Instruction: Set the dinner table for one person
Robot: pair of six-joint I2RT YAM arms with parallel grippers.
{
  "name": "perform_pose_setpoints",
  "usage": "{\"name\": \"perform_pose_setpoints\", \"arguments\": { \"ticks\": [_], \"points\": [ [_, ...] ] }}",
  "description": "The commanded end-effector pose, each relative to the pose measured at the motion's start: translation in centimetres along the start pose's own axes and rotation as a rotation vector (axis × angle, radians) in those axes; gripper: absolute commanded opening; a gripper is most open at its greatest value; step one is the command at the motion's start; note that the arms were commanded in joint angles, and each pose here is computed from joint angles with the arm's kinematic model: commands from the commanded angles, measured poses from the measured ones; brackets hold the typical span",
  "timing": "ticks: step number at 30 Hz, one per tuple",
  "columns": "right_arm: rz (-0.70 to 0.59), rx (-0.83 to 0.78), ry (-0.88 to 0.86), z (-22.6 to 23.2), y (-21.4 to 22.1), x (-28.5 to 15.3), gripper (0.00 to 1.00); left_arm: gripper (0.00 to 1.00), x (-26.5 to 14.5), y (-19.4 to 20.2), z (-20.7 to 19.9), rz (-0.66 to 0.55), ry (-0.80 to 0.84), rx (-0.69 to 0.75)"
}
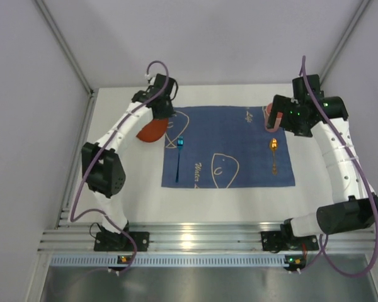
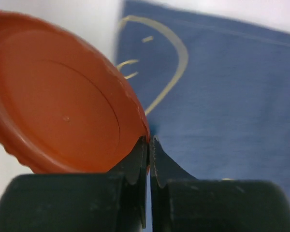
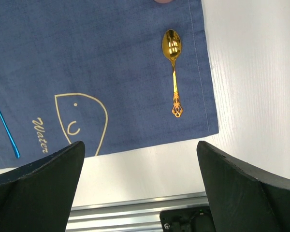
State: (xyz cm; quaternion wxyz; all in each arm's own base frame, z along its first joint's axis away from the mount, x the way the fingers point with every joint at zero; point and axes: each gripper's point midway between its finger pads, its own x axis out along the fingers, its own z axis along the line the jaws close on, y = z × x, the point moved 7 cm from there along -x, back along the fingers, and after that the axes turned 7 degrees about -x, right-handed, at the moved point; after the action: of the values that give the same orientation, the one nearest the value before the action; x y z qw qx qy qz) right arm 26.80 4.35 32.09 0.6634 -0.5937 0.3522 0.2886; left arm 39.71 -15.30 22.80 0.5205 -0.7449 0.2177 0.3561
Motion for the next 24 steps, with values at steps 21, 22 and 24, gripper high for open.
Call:
{"name": "perform_pose_setpoints", "arguments": {
  "ticks": [21, 22, 24],
  "points": [
    [0.014, 0.022, 0.065, -2.8, 3.6, -1.2, 1.00, 0.06, 0.7, 19.2, -24.1, 0.422, 0.585, 0.290],
    [0.016, 0.022, 0.061, -2.7, 3.7, -1.0, 1.00, 0.16, 0.7, 19.6, -24.2, 0.437, 0.585, 0.281],
    [0.017, 0.024, 0.050, -2.6, 3.8, -0.9, 1.00, 0.98, 0.3, 19.4, -24.5, 0.438, 0.608, 0.271]
  ]
}}
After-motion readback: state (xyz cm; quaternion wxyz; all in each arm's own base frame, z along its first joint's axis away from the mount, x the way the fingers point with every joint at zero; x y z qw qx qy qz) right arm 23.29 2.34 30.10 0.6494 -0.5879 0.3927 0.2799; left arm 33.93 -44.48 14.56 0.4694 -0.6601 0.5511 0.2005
